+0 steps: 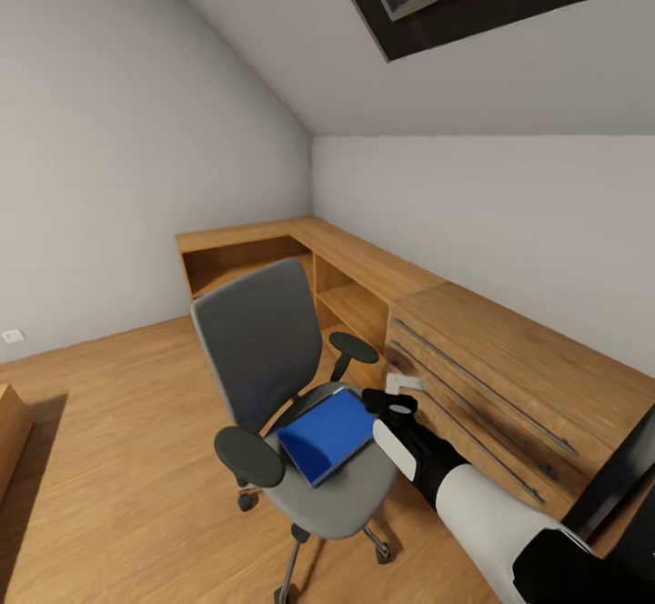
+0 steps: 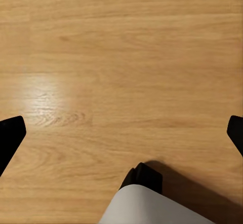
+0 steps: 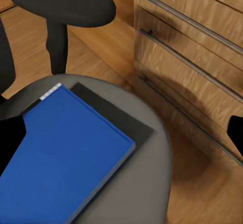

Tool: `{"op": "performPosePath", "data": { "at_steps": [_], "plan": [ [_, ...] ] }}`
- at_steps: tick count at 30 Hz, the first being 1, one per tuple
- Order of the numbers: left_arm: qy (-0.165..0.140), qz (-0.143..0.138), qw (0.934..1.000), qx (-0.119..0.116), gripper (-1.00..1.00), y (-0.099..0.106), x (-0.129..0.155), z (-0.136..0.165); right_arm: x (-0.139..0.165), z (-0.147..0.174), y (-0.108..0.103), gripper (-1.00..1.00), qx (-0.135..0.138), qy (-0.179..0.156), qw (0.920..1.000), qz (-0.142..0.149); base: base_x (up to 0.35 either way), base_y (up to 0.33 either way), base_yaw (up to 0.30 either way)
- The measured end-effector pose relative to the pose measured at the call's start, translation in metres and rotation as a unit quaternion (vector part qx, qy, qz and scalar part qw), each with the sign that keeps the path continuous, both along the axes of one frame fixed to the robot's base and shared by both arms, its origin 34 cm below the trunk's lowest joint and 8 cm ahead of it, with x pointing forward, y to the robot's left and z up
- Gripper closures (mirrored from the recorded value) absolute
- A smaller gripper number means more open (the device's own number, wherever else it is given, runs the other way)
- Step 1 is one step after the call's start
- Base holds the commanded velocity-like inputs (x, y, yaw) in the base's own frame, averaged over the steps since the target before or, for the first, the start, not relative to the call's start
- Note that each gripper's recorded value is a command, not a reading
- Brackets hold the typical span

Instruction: In the bedroom, organize the workspace by keeping the computer under the desk, ensuring the monitor is on the desk, placing the keyboard on the desk next to the monitor, placing the mouse on the desk next to the keyboard, moving the folder from the swivel chair onto the desk next to the mouse, stacking the notebook on top of the folder with the pen on top of the notebook, and positioning the swivel chair next to the desk.

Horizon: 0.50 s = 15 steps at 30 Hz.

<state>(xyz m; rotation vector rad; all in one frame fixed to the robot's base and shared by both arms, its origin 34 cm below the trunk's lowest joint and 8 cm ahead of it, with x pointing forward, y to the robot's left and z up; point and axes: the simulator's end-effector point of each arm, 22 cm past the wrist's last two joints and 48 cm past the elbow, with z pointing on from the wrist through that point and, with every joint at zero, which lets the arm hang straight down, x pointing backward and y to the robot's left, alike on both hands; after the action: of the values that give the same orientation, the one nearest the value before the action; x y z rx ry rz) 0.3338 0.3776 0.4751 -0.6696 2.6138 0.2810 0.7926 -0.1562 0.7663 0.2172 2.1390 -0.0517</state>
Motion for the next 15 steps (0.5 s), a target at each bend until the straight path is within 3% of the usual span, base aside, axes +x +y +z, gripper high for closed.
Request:
{"op": "performPosePath", "data": {
  "at_steps": [8,15],
  "plan": [
    [-0.009,0.0,1.0,0.001,-1.0,-0.001,0.007,-0.011,-0.002,-0.016,0.003,-1.0,0.003,0.003,1.0,0.003,0.0,0.0,0.0],
    [-0.042,-0.001,0.9991,0.0,-1.0,-0.006,0.036,-0.009,-0.007,-0.037,0.001,-1.0,0.0,0.011,0.9999,0.001,0.0,0.0,0.0]
  ]
}}
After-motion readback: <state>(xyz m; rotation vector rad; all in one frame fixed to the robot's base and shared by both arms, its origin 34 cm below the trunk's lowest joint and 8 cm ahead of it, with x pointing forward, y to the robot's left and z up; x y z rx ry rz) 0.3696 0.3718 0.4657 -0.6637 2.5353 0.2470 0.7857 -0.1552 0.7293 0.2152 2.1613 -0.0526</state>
